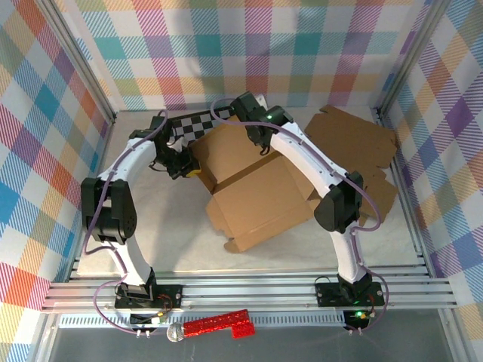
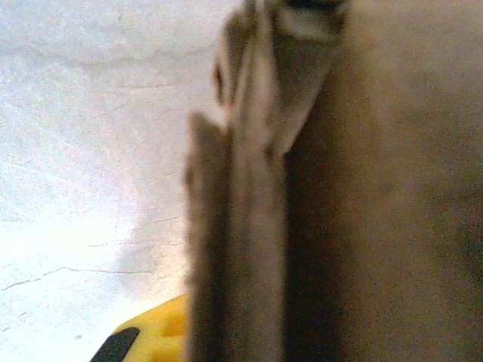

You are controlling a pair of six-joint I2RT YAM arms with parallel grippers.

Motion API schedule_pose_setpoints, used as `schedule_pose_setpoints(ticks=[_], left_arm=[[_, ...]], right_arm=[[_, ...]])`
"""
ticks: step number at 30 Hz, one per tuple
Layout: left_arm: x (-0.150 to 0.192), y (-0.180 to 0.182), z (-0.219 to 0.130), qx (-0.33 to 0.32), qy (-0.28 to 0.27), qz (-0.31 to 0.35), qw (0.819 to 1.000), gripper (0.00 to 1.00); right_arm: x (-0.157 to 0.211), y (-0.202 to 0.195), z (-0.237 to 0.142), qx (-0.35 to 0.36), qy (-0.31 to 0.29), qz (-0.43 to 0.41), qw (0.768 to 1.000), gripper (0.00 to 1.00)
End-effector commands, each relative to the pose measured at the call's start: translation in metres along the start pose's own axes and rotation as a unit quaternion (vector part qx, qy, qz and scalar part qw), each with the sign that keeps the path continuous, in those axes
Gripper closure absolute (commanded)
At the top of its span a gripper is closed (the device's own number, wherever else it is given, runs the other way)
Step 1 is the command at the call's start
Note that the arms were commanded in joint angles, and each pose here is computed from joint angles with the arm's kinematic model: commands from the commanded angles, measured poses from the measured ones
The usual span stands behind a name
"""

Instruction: Fold the paper box

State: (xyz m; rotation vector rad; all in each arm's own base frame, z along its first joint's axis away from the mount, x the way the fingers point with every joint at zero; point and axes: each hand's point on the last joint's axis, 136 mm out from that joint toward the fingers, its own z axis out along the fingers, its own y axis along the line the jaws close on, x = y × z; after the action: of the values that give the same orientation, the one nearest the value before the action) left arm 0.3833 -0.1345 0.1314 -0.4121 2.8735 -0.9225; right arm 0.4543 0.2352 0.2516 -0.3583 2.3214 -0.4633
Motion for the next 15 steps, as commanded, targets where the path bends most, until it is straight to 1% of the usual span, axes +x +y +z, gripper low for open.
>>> schedule_pose_setpoints(ticks=[1,3,9,13,15], left_arm=[[-0.006,0.005,0.005,-0.025,-0.016,-0.005,1.000,0.94],[-0.006,0.012,0.015,-0.034,-0.022,-0.013,0.999,0.89],[-0.007,0.023,0.042,-0.049,-0.032,-0.019,0.998,0.80],[-0.006,0.025,0.059,-0.059,-0.030,-0.009,0.998,0.79],[-0.003,0.025,0.065,-0.066,-0.030,-0.001,0.997,0.77]], right_arm=[[0.031,0.007,0.012,0.001,0.053,0.029,0.998,1.00],[0.038,0.012,0.015,-0.003,0.060,0.031,0.998,1.00],[0.052,0.020,0.023,-0.008,0.073,0.027,0.997,1.00],[0.059,0.021,0.026,-0.009,0.079,0.022,0.997,1.00],[0.064,0.027,0.026,-0.022,0.089,0.022,0.996,1.00]])
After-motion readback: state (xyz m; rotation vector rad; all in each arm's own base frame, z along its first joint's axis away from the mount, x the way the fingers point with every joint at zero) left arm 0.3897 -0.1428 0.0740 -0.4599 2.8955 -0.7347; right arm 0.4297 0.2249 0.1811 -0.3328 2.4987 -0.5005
